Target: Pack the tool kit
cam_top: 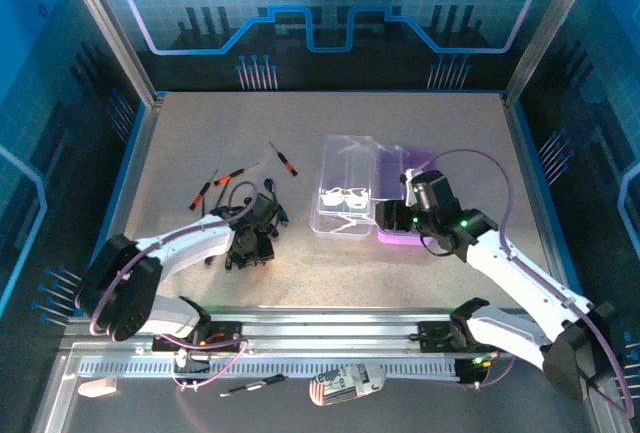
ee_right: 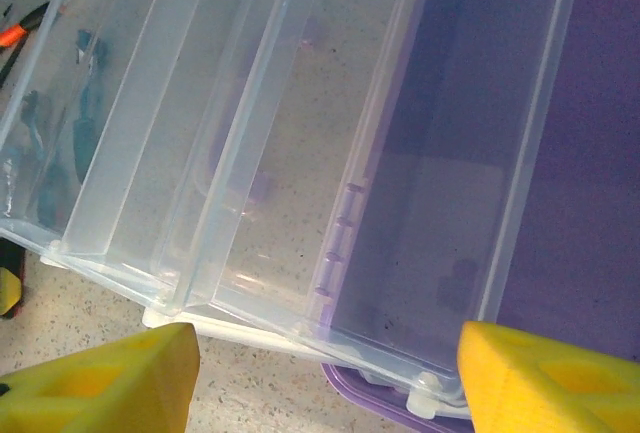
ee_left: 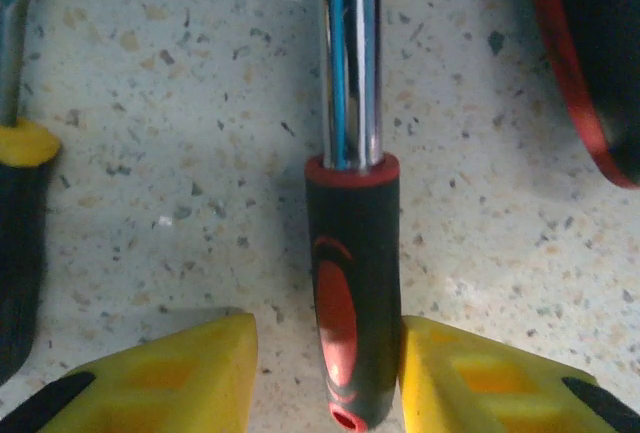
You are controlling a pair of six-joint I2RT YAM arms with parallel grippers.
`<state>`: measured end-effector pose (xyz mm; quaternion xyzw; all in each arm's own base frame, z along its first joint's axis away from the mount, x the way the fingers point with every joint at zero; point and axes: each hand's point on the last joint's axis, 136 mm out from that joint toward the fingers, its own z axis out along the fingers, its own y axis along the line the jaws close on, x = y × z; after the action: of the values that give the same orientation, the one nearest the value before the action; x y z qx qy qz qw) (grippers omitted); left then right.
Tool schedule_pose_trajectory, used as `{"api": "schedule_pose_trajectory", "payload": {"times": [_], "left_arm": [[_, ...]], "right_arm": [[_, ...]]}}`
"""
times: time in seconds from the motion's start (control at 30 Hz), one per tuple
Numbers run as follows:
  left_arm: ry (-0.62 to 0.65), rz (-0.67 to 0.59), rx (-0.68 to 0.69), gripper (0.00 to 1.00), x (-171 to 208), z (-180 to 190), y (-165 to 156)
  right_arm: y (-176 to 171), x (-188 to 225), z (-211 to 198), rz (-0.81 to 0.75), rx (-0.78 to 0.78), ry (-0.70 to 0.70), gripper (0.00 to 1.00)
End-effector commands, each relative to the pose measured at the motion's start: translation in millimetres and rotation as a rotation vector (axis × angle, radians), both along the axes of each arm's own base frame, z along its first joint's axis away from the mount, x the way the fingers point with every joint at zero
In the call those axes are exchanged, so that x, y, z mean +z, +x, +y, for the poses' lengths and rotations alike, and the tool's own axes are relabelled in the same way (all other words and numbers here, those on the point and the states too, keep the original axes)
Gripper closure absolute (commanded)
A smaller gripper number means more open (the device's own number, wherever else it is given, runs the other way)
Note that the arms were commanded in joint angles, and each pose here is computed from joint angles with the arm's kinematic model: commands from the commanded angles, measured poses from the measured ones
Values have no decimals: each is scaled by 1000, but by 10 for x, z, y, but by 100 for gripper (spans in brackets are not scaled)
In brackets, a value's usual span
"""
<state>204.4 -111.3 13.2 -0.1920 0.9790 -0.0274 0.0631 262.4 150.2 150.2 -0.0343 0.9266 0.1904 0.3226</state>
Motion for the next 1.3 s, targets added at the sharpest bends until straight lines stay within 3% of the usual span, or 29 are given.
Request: {"api": "schedule_pose_trajectory", "payload": {"times": [0.0, 0.37, 0.57, 1.27], "left_arm": [[-6, 39, -18, 59, -13, -17, 35], [-18, 62, -58, 76, -156, 18, 196], [-10, 14, -81, 88, -53, 39, 272], [-142, -200, -168, 93, 646, -168, 451]], "right_arm": [[-39, -32, -52, 9, -23, 24, 30], [-56, -131, -92, 29, -34, 20, 30], [-27, -96, -77, 30, -39, 26, 30], [232, 142, 287, 23, 17, 129, 31]]}}
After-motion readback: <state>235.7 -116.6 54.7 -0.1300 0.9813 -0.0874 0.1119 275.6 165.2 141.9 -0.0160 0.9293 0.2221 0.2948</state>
